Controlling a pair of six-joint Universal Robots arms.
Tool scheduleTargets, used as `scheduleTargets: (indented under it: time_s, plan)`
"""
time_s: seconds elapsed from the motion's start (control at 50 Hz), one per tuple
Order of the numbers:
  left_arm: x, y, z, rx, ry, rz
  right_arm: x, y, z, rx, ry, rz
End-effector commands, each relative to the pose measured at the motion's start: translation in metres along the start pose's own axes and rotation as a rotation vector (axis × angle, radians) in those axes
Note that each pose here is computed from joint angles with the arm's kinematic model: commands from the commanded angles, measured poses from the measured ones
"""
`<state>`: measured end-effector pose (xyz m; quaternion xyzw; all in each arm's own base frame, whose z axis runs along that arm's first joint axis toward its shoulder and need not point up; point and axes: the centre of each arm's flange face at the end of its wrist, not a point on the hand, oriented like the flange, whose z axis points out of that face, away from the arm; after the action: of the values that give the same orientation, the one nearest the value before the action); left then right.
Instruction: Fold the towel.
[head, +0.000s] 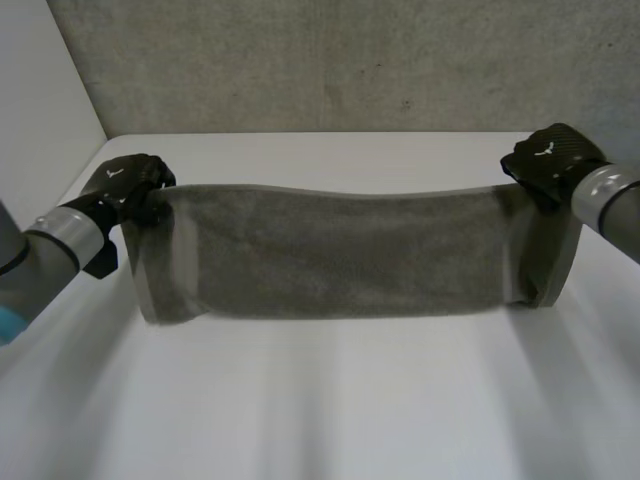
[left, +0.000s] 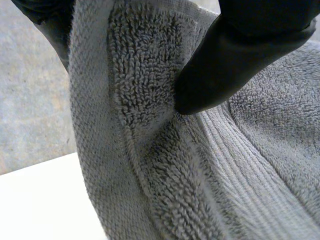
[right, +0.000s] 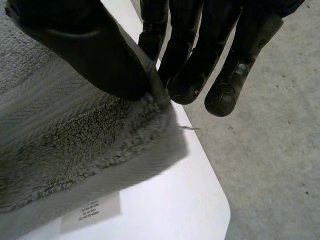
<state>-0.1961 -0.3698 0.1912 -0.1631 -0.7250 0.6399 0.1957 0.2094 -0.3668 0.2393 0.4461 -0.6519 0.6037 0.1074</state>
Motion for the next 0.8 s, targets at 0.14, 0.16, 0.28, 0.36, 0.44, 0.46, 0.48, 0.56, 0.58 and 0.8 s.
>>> scheduleTargets:
  time_s: [0.14,0.16,0.28,0.36,0.44,0.46,0.48,0.56,0.58,0.8]
  plan:
    - [-0.012,0.016,0.049,0.023,-0.037,0.027,-0.013,0.010,0.063,0.052,0.090,-0.036]
    - [-0.012,0.017,0.053,0.027,-0.035,0.029,-0.014,0.010,0.069,0.059,0.097,-0.038]
    - [-0.008,0.020,0.062,0.034,-0.020,0.035,-0.028,0.012,0.084,0.071,0.085,-0.044]
    - [-0.008,0.022,0.064,0.034,-0.020,0.034,-0.035,0.011,0.088,0.069,0.092,-0.049]
    - [-0.009,0.022,0.061,0.018,-0.049,0.027,-0.040,0.009,0.092,0.084,0.146,-0.058]
    - [-0.010,0.021,0.060,0.011,-0.063,0.024,-0.038,0.008,0.092,0.090,0.172,-0.058]
    - [-0.010,0.021,0.060,0.011,-0.063,0.024,-0.038,0.008,0.092,0.090,0.172,-0.058]
    - [-0.010,0.013,0.054,-0.005,-0.094,0.016,-0.028,-0.003,0.084,0.111,0.225,-0.055]
    - [-0.010,0.013,0.054,-0.005,-0.094,0.016,-0.028,-0.003,0.084,0.111,0.226,-0.055]
    - [0.011,-0.038,0.005,0.024,-0.092,0.019,-0.002,-0.042,0.016,0.169,0.243,0.072]
